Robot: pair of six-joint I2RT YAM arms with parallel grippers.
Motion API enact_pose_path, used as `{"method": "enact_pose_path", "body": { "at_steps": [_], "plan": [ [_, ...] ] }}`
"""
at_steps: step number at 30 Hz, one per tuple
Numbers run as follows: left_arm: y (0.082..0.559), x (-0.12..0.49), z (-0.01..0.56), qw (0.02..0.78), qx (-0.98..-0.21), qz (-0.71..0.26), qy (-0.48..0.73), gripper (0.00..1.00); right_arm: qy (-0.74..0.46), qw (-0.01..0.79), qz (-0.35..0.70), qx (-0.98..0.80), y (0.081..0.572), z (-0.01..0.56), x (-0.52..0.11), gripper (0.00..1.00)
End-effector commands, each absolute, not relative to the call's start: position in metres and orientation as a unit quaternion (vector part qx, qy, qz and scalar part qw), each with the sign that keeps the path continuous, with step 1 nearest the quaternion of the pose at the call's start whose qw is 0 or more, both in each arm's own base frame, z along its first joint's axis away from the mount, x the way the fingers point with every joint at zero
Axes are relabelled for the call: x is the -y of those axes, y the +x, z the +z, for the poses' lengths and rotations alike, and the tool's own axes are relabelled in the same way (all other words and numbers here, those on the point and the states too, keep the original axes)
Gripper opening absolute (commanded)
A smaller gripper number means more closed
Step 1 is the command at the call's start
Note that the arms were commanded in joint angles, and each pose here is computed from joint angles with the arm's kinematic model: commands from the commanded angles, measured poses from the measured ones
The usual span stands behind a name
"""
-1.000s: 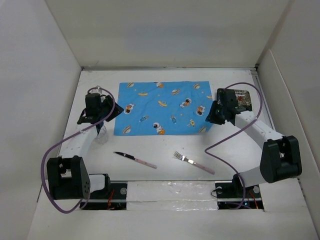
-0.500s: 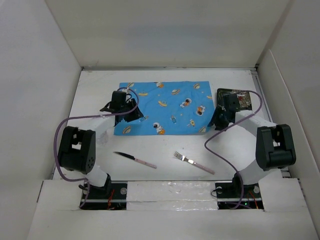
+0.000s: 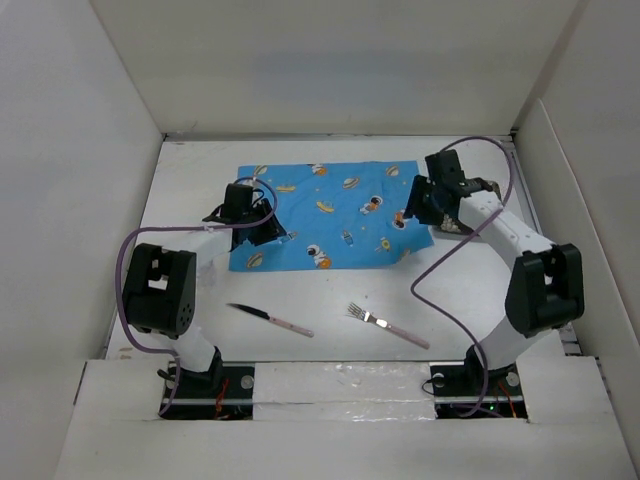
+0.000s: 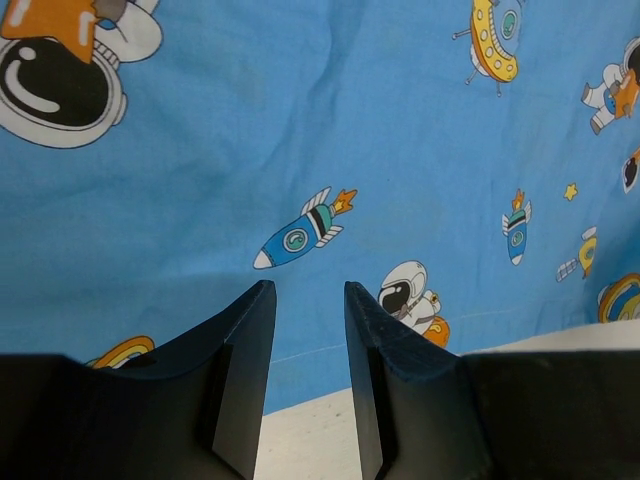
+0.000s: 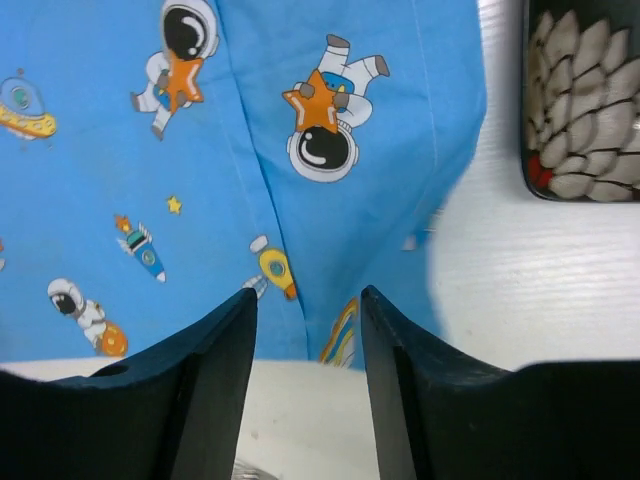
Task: Set the dinner table for one person
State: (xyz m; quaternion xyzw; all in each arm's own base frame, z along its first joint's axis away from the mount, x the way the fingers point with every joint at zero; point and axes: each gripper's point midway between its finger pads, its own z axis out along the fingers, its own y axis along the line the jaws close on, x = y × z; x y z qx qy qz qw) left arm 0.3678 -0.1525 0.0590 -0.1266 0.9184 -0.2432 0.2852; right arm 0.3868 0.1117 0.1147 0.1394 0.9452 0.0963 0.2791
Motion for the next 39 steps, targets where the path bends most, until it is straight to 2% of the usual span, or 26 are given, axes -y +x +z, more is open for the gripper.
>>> {"method": "enact_pose_path", "body": {
  "at_steps": [1,4,7,8,11,12,14,21,31,32,36,38,39],
  "plan": [
    [0.370,0.144,0.063,0.300,-0.914,-0.237,-0.136,0.31,0.141,0.287,0.051,-0.946,0.355,0.139,-0.087,0.54],
    [0.372,0.141,0.070,0.312,-0.911,-0.233,-0.136,0.31,0.149,0.305,0.061,-0.939,0.344,0.149,-0.085,0.58],
    [0.377,0.142,0.079,0.322,-0.907,-0.235,-0.134,0.31,0.148,0.293,0.063,-0.942,0.341,0.126,-0.086,0.57],
    [0.379,0.142,0.083,0.325,-0.907,-0.235,-0.131,0.31,0.147,0.272,0.067,-0.948,0.340,0.110,-0.090,0.47],
    [0.383,0.143,0.084,0.329,-0.910,-0.220,-0.124,0.31,0.138,0.263,0.087,-0.951,0.347,0.096,-0.104,0.39],
    [0.384,0.145,0.085,0.331,-0.911,-0.215,-0.116,0.31,0.135,0.259,0.097,-0.952,0.349,0.091,-0.108,0.22],
    [0.383,0.146,0.080,0.323,-0.914,-0.215,-0.118,0.31,0.123,0.258,0.107,-0.952,0.355,0.084,-0.122,0.14],
    [0.360,0.138,0.055,0.284,-0.922,-0.223,-0.137,0.31,0.125,0.207,0.090,-0.966,0.353,0.033,-0.130,0.14],
    [0.329,0.126,0.044,0.262,-0.934,-0.198,-0.142,0.31,0.121,0.179,0.107,-0.971,0.312,0.030,-0.131,0.14],
    [0.331,0.126,0.050,0.270,-0.931,-0.201,-0.141,0.31,0.126,0.194,0.114,-0.966,0.314,0.036,-0.128,0.14],
    [0.351,0.138,0.092,0.313,-0.917,-0.219,-0.120,0.31,0.126,0.262,0.151,-0.945,0.342,0.085,-0.127,0.27],
    [0.373,0.155,0.137,0.350,-0.901,-0.239,-0.094,0.26,0.124,0.299,0.175,-0.930,0.362,0.117,-0.123,0.28],
    [0.372,0.157,0.137,0.347,-0.901,-0.243,-0.091,0.26,0.132,0.312,0.176,-0.924,0.369,0.125,-0.118,0.21]
  ]
}}
